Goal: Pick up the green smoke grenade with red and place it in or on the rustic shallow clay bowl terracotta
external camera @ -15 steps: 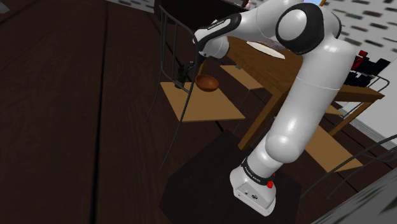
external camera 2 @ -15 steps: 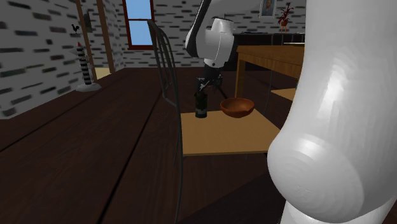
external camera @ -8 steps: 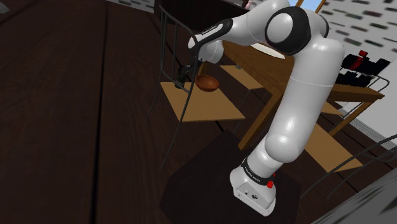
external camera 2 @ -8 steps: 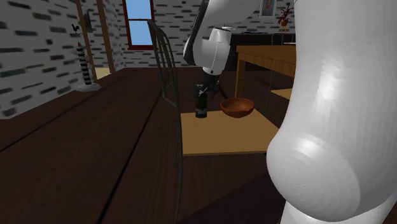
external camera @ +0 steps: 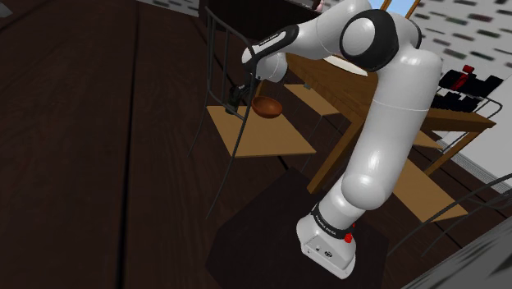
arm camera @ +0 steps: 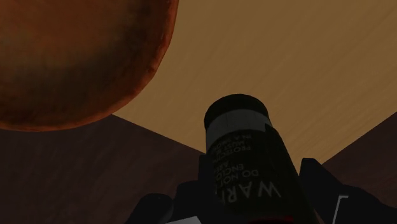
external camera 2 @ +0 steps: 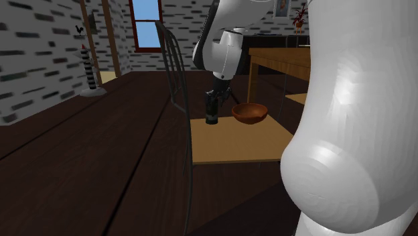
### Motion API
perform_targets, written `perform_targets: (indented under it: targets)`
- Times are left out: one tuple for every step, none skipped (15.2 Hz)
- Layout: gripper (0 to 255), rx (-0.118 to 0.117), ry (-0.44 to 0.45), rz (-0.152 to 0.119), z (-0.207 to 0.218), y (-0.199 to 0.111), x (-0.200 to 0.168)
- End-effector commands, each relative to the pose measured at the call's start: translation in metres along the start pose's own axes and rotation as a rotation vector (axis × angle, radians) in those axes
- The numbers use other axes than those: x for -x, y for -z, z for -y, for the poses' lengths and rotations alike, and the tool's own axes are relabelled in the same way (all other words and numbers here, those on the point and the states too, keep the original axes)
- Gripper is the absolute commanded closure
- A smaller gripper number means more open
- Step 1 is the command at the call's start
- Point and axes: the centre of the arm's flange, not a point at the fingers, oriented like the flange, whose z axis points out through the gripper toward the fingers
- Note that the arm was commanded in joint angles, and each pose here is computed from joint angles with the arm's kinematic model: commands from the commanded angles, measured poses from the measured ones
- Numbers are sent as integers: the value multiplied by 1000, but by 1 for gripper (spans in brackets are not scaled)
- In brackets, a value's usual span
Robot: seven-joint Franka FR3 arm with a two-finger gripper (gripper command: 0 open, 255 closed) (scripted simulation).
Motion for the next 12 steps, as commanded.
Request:
perform_targets:
  targets:
    - [255, 0, 0, 0, 0, 0, 0]
    - [255, 0, 0, 0, 0, 0, 0]
    - [255, 0, 0, 0, 0, 0, 0]
    - [255, 0, 0, 0, 0, 0, 0]
    - [255, 0, 0, 0, 0, 0, 0]
    - [255, 0, 0, 0, 0, 0, 0]
    - [255, 0, 0, 0, 0, 0, 0]
    - [255, 0, 0, 0, 0, 0, 0]
    - [255, 0, 0, 0, 0, 0, 0]
    - [255, 0, 0, 0, 0, 5, -2]
    - [255, 0, 0, 0, 0, 10, -3]
    - [255, 0, 0, 0, 0, 15, -5]
